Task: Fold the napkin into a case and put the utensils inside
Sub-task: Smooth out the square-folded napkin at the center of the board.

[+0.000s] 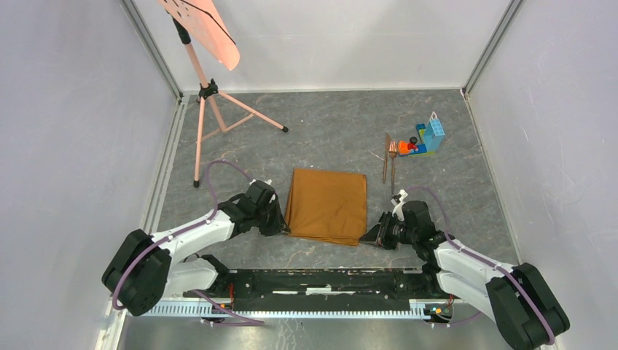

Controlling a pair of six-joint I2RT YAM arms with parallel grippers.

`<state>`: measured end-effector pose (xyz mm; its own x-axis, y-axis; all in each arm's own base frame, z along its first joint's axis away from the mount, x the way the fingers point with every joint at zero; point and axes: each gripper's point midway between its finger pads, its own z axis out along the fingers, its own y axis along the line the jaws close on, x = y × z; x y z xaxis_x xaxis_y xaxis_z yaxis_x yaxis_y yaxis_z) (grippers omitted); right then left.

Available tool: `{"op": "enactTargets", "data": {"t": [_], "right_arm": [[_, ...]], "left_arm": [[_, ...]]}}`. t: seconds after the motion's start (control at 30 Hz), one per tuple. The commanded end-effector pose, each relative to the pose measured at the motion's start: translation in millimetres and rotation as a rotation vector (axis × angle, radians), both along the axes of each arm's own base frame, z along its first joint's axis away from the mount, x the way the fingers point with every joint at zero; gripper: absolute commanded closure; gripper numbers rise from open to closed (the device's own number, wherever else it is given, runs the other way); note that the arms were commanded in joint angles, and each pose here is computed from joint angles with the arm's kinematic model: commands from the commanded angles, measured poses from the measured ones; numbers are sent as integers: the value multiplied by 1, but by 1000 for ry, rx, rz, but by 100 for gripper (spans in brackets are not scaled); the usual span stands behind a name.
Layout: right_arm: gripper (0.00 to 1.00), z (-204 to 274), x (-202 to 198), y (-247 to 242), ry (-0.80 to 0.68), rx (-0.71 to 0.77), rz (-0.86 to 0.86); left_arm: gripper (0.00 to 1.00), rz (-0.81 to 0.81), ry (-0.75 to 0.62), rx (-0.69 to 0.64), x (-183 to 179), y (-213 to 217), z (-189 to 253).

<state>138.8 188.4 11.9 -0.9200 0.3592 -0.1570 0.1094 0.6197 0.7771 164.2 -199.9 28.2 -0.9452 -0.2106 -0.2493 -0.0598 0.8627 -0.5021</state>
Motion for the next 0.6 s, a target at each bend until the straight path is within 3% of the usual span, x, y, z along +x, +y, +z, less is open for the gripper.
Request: {"op": "enactTargets", "data": {"t": [0.0, 0.2, 0.57], "right_arm": [[83, -44, -29, -30, 134, -188, -21], [100, -36, -17, -35, 78, -240, -17], [100, -21, -19, -24, 38, -192, 70]], "left_arm": [[93, -10, -48, -1, 5, 0, 8], [97, -25, -71, 11, 9, 0, 15], [98, -19, -112, 58, 11, 11, 28]]}}
